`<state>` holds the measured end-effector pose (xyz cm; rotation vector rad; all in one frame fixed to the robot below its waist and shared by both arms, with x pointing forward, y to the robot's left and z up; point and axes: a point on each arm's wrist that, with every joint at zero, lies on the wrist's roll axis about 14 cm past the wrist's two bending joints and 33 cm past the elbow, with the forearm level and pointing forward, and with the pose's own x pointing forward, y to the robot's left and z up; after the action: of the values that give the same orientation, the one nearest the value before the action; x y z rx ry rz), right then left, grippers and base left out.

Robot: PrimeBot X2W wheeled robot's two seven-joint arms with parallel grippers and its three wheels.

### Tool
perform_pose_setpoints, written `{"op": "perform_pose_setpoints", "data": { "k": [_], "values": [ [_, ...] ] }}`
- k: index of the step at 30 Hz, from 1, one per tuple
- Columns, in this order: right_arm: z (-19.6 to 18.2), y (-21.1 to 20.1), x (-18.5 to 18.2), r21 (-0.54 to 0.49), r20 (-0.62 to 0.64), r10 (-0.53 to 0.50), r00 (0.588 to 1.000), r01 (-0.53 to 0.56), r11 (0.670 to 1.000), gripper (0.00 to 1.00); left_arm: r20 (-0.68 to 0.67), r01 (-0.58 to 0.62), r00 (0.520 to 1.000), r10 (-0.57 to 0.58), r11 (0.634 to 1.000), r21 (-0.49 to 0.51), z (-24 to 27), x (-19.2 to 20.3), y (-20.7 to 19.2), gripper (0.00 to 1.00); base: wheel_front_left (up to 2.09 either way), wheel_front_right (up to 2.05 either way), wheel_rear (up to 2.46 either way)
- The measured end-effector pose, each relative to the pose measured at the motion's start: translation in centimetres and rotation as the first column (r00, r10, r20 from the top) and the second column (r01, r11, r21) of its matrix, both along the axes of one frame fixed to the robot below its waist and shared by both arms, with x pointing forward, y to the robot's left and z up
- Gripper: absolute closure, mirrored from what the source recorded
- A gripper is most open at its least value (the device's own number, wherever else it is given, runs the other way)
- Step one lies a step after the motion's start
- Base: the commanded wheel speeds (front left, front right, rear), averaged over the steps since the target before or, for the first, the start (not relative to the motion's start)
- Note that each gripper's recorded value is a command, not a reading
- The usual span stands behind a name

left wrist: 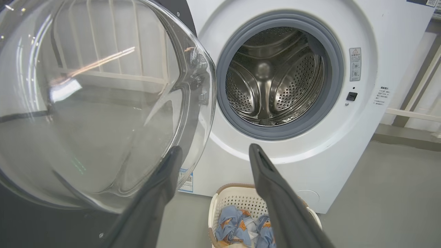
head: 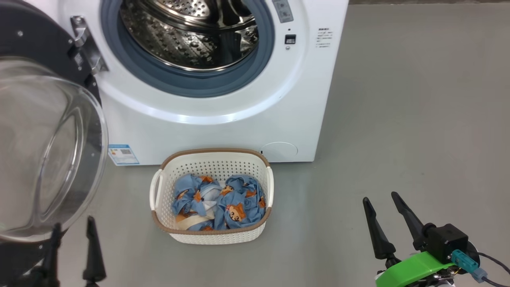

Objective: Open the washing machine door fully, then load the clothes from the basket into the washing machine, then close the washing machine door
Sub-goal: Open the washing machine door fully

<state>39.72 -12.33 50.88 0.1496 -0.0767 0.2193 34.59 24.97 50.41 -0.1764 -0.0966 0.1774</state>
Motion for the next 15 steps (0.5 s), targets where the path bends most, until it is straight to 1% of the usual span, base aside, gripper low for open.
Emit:
{"op": "perform_pose_setpoints", "data": {
  "k": [6,15],
  "values": [
    [0.6,-1.1,-0.6,0.002,0.018,-0.031,0.999,0.031,1.0,0.0,-0.006,0.079,0.997,-0.079,0.997,-0.015,-0.3,0.0,-2.7,0.0,0.0,0.0,0.0],
    [1.6,-2.1,-1.5,-0.009,0.05,-0.059,0.997,0.059,0.998,0.0,-0.026,0.148,0.989,-0.147,0.989,0.025,-0.7,-0.6,-4.7,0.0,0.0,0.0,0.0]
  ]
}}
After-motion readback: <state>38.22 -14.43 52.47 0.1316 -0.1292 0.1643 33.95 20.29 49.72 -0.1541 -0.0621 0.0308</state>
